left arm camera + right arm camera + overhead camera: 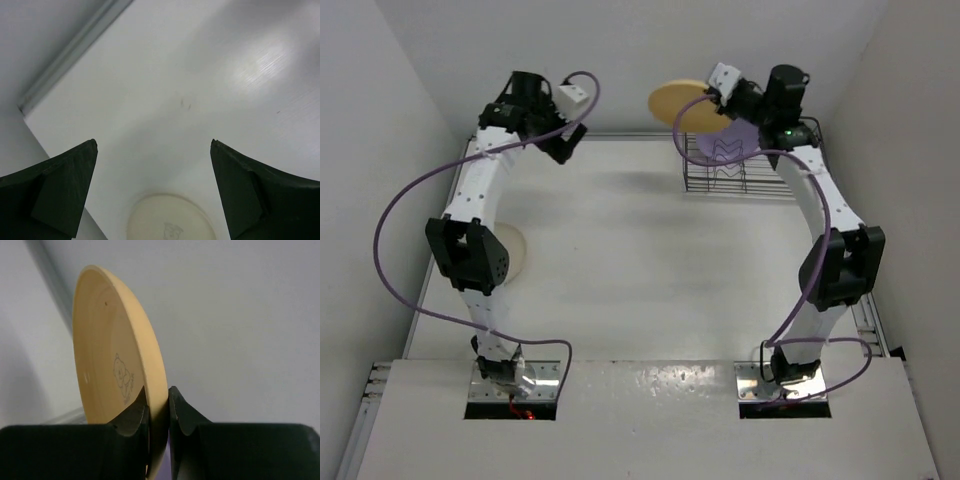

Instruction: Load the plates into the dish rack

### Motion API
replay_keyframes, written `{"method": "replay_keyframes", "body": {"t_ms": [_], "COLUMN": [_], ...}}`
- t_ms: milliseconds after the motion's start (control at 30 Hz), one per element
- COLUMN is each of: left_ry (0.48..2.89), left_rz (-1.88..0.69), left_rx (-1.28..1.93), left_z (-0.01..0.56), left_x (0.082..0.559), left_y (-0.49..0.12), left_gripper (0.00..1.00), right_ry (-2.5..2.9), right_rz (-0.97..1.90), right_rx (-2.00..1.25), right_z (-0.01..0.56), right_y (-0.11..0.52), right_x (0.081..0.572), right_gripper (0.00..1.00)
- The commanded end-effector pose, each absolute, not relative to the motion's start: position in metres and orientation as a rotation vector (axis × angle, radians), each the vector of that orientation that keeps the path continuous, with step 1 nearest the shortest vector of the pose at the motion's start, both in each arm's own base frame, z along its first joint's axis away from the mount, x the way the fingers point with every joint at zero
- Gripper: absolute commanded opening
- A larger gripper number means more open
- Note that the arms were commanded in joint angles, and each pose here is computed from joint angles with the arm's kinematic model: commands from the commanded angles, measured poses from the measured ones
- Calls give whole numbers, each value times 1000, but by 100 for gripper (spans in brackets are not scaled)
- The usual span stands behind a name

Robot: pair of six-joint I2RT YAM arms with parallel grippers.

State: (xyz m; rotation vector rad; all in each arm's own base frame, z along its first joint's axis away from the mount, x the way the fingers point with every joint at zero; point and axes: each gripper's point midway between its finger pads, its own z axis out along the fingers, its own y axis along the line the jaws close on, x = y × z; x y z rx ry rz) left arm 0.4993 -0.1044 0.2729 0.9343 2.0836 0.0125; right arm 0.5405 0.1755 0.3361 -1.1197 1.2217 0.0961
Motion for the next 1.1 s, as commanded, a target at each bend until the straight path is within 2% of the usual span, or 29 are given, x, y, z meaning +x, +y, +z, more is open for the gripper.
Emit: {"method": "replay_keyframes", "body": {"t_ms": [0,100,233,433,733,1067], "left_ry": [2216,2329,2438,2577,2653,2680], "left_rz": [93,198,297,364,358,337], "left_rx": [615,431,258,141,103,141], "left_z": [263,222,184,143,117,107], "left_x": [495,484,466,444,420,411], "left_y": [-23,48,115,172,196,199], "left_gripper": [100,100,100,100,100,100], "right_ry": [1080,1131,1122,1151,1109,961], "right_rz": [-193,-310,-572,-667,-666,-616], "right_rx": [-1286,-1409,-1407,-1426,-1504,-1569], "right_z": [371,330,310,279,245,272], "right_y": [134,111,82,62,49,62], "right_x": [552,561,590,615,628,625], "right_gripper": [0,0,0,0,0,0]}}
